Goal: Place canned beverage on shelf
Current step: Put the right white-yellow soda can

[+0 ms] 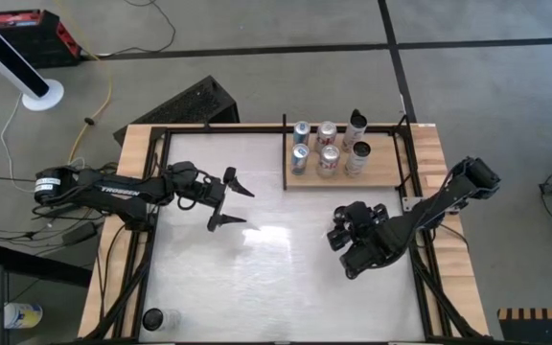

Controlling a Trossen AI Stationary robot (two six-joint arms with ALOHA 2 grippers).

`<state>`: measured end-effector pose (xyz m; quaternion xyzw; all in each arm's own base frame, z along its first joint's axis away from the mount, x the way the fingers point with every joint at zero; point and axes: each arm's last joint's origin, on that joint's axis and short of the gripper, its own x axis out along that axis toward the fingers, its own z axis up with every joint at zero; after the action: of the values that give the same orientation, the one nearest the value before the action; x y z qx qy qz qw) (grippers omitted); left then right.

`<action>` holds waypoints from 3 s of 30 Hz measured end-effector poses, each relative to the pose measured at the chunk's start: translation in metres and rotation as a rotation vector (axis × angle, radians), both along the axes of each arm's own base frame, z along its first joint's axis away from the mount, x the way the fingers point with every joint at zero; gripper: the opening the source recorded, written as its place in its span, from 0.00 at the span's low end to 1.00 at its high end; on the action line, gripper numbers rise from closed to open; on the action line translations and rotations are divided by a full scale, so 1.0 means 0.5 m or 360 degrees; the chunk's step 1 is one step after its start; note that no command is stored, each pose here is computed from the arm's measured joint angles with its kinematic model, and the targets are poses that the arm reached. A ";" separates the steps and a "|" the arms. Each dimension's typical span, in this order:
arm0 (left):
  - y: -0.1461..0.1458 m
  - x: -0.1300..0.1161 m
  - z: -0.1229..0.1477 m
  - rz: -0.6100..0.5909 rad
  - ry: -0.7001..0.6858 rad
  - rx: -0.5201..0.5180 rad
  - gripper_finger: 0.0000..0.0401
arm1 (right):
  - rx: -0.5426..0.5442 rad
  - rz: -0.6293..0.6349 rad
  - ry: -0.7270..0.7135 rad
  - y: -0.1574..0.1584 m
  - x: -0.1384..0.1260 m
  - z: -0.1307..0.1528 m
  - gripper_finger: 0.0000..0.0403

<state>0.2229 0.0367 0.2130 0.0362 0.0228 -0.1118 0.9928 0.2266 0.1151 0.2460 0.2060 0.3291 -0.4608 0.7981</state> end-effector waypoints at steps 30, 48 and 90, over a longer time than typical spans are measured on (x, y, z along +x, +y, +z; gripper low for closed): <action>0.000 0.000 0.001 0.0011 -0.0024 0.0074 0.88 | -0.0051 0.0052 0.0027 -0.080 -0.154 0.123 0.67; 0.016 0.013 0.036 0.0233 -0.0147 0.0316 0.88 | -0.0195 0.0032 0.0209 -0.220 -0.221 0.180 0.67; 0.022 0.010 0.027 0.0172 -0.0089 0.0330 0.88 | -0.0199 -0.0307 0.0147 -0.476 -0.272 0.127 0.67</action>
<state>0.2281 0.0475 0.2266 0.1404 0.0085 -0.0542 0.9886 0.0904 -0.1228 0.3094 0.1650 0.3150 -0.5641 0.7452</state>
